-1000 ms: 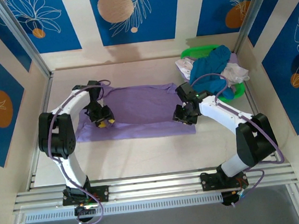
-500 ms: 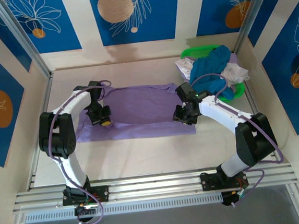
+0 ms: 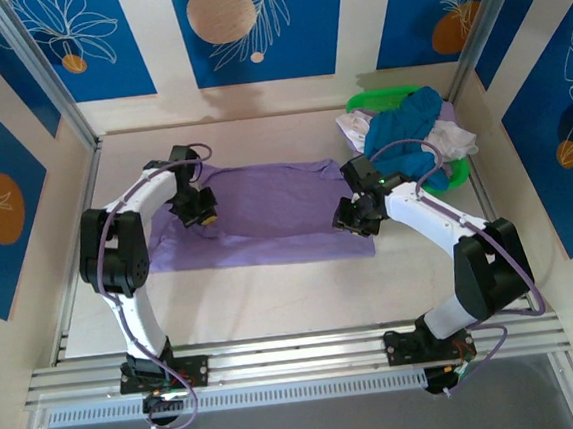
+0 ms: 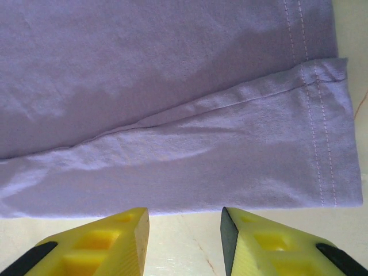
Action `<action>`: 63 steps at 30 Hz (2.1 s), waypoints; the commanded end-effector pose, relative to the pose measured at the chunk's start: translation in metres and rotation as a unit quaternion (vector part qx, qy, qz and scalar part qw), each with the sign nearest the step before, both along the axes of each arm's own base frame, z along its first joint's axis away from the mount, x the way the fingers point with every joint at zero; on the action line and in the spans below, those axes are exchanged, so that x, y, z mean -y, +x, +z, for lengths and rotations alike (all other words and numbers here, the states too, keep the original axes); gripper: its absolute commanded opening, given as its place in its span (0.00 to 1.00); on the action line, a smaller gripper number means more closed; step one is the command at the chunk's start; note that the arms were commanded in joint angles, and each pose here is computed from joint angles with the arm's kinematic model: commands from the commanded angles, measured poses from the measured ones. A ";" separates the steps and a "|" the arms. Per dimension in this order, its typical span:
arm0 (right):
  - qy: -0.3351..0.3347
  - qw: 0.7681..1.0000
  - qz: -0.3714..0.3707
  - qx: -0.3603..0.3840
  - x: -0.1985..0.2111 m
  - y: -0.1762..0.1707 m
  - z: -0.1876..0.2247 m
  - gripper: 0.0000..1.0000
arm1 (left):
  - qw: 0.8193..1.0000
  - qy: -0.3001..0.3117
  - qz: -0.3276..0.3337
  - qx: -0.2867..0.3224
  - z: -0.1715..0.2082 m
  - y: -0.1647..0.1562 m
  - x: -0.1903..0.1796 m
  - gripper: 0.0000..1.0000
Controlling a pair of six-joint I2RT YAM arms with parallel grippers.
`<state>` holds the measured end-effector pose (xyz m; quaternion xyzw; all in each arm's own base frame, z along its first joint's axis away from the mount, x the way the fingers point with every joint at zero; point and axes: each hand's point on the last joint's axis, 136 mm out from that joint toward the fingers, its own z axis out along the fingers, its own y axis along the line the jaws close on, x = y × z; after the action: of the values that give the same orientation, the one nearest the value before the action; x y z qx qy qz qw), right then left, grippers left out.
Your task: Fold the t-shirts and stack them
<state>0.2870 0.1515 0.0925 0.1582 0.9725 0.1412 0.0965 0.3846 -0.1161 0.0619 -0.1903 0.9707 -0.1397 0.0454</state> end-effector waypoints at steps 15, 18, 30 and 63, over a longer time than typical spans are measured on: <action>0.027 0.999 0.004 0.021 -0.005 0.009 0.018 0.40 | 0.994 -0.071 0.068 0.054 -0.002 0.036 0.019 0.00; 0.029 0.999 0.004 0.020 -0.005 0.010 0.018 0.40 | 0.993 -0.086 0.060 0.053 -0.007 0.033 0.025 0.00; 0.048 0.998 0.031 0.018 -0.019 0.010 0.018 0.40 | 0.994 -0.038 0.003 0.101 0.039 0.044 -0.004 0.37; 0.198 0.963 0.184 0.001 -0.186 0.065 0.013 0.40 | 0.983 0.123 -0.128 0.052 -0.007 0.076 -0.081 0.33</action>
<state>0.3547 0.3243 0.1068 -0.0039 0.9416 0.3324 0.0543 0.4632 -0.0442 0.0493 -0.0673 0.9909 -0.0568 0.1017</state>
